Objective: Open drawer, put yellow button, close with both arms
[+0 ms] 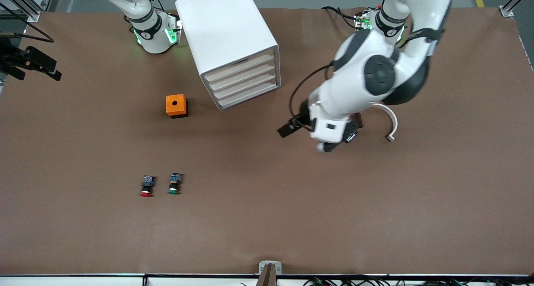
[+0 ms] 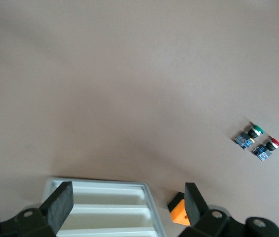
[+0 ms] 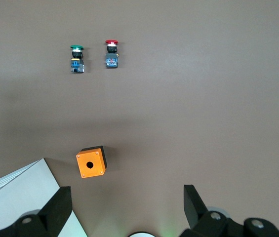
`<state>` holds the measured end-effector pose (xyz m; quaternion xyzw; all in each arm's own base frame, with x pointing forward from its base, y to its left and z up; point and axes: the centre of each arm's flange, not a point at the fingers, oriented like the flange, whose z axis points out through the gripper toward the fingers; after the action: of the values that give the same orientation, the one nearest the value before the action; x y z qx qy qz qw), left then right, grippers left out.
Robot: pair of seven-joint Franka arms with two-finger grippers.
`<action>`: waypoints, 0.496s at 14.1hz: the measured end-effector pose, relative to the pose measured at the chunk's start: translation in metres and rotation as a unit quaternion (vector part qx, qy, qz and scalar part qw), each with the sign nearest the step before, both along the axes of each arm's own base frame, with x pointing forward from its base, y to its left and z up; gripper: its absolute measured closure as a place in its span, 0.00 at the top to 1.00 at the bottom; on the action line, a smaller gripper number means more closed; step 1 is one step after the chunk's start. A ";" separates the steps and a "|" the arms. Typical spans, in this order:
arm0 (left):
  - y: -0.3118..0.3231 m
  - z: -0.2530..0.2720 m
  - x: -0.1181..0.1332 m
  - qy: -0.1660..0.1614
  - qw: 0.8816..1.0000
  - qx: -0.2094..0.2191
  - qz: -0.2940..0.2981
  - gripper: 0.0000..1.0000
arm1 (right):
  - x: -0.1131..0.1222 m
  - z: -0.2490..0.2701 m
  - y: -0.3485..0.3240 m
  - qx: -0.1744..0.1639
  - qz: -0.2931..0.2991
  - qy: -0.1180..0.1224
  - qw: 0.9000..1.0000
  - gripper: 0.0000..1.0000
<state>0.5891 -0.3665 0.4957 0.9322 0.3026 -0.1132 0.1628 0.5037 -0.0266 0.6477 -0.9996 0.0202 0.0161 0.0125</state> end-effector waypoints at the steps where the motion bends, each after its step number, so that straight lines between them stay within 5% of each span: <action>1: 0.027 0.009 0.010 -0.008 1.000 -0.001 -0.006 1.00 | 0.000 -0.001 0.000 0.000 0.000 0.000 1.000 1.00; 7: 0.131 0.028 0.048 -0.049 0.998 -0.007 -0.026 1.00 | -0.001 0.000 -0.004 0.000 -0.004 -0.002 1.000 1.00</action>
<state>0.6376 -0.2353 0.5237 0.9430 0.2694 -0.0740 0.1806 0.5024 -0.0307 0.6481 -0.9995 0.0238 0.0141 0.0124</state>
